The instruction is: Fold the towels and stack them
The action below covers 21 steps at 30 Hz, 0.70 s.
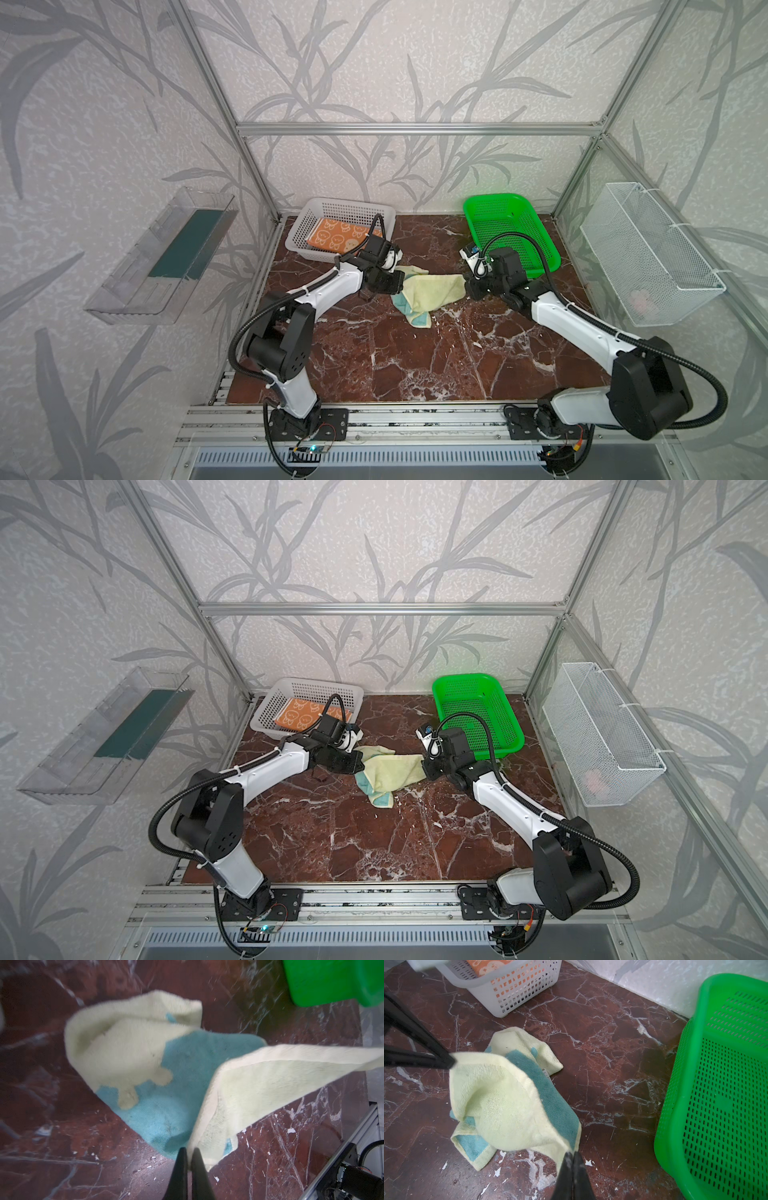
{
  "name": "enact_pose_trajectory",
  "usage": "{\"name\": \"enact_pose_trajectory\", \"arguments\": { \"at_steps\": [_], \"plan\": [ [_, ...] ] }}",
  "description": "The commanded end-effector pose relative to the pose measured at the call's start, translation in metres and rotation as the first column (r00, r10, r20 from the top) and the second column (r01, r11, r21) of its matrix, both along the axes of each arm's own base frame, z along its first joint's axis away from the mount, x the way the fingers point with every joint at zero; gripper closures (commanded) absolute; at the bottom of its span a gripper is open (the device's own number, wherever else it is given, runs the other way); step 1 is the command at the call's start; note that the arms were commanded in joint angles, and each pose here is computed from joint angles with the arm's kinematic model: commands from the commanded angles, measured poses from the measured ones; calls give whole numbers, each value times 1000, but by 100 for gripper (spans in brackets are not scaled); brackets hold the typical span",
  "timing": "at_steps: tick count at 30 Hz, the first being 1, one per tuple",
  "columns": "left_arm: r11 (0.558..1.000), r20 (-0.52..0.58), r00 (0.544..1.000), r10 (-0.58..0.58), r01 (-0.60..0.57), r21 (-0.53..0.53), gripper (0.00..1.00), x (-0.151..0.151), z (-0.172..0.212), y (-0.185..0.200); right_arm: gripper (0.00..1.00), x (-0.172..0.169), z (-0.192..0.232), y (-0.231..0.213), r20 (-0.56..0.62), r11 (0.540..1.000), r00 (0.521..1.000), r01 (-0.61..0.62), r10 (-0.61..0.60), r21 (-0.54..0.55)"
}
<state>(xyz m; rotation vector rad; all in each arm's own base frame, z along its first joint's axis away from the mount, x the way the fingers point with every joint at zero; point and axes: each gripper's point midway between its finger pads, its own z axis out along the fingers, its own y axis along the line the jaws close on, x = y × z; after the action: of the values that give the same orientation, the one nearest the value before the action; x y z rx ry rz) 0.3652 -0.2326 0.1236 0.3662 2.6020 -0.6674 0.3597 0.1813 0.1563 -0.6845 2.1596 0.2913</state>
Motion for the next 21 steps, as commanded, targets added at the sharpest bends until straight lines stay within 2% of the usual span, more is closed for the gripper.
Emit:
{"name": "enact_pose_trajectory", "arguments": {
  "at_steps": [1,6,11,21],
  "plan": [
    [1000,213,977,12,-18,25,100,21,67,10,100,14,49,2,104,997,994,14,-21,75],
    [1000,373,928,10,-20,24,100,29,132,16,100,24,99,-2,192,991,981,1,-27,131],
    [1000,469,883,-10,2,19,100,24,186,19,100,27,151,-11,248,980,968,-18,-33,198],
    [997,614,789,-32,70,-38,100,-15,286,25,100,-8,255,-11,437,965,899,-143,34,220]
  ]
}}
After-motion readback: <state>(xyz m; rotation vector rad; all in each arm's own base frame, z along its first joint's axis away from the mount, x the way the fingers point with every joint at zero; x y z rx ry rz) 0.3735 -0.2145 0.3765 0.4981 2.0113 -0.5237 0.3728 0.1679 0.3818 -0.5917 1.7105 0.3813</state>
